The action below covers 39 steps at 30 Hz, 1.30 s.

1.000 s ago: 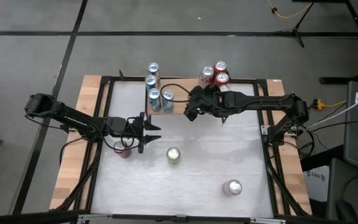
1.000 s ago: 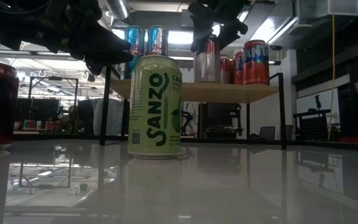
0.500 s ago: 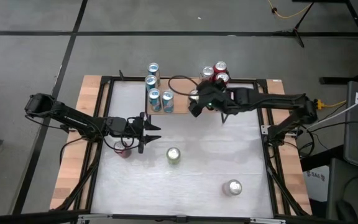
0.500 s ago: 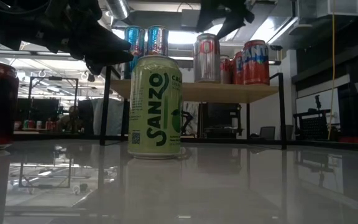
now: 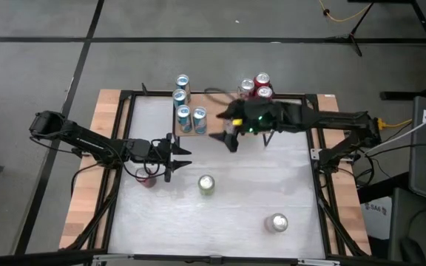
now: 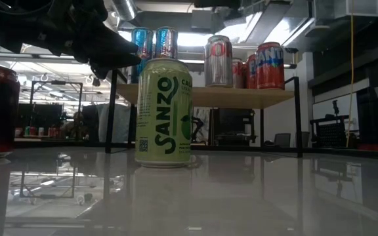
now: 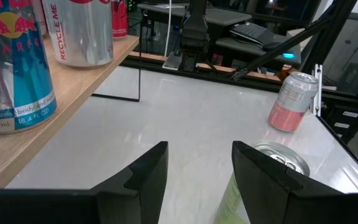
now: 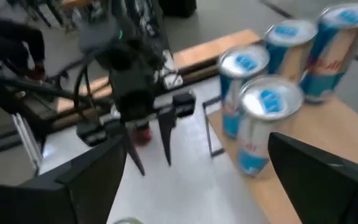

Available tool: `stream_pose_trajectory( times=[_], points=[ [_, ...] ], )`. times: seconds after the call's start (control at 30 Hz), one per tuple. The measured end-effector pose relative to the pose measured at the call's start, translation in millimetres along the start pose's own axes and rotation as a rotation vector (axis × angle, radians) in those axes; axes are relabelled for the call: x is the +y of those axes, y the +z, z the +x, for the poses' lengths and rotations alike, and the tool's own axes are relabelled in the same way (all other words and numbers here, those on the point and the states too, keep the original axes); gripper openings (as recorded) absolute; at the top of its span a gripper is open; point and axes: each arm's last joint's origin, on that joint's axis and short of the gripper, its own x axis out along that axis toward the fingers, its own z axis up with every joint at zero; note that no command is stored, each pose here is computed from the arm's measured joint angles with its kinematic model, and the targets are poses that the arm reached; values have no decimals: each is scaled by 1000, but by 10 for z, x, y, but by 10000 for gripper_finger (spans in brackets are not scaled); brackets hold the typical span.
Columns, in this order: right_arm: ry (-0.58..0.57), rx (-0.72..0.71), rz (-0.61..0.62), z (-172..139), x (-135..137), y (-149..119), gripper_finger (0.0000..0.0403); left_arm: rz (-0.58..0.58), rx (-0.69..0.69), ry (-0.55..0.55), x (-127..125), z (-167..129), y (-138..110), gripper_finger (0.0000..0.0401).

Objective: Sort soda cans
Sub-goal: Put the red-silver soda can on the shelf aligned with the red-silver soda can

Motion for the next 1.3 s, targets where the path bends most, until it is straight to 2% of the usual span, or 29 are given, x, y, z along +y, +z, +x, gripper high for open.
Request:
stream_pose_trajectory(
  times=[0.07, 0.2, 0.37, 0.53, 0.77, 1.3],
  points=[
    [1, 23, -10, 86, 64, -60, 380, 0, 0, 0, 0, 0, 1, 173],
    [-77, 67, -41, 207, 167, -192, 380, 0, 0, 0, 0, 0, 0, 173],
    [-161, 108, -34, 333, 163, -295, 381, 0, 0, 0, 0, 0, 0, 173],
    [-196, 128, -11, 354, 61, -296, 381, 0, 0, 0, 0, 0, 1, 173],
    [-332, 183, 24, 345, -146, -327, 381, 0, 0, 0, 0, 0, 0, 173],
    [-446, 178, 45, 337, -330, -303, 381, 0, 0, 0, 0, 0, 0, 173]
  ],
)
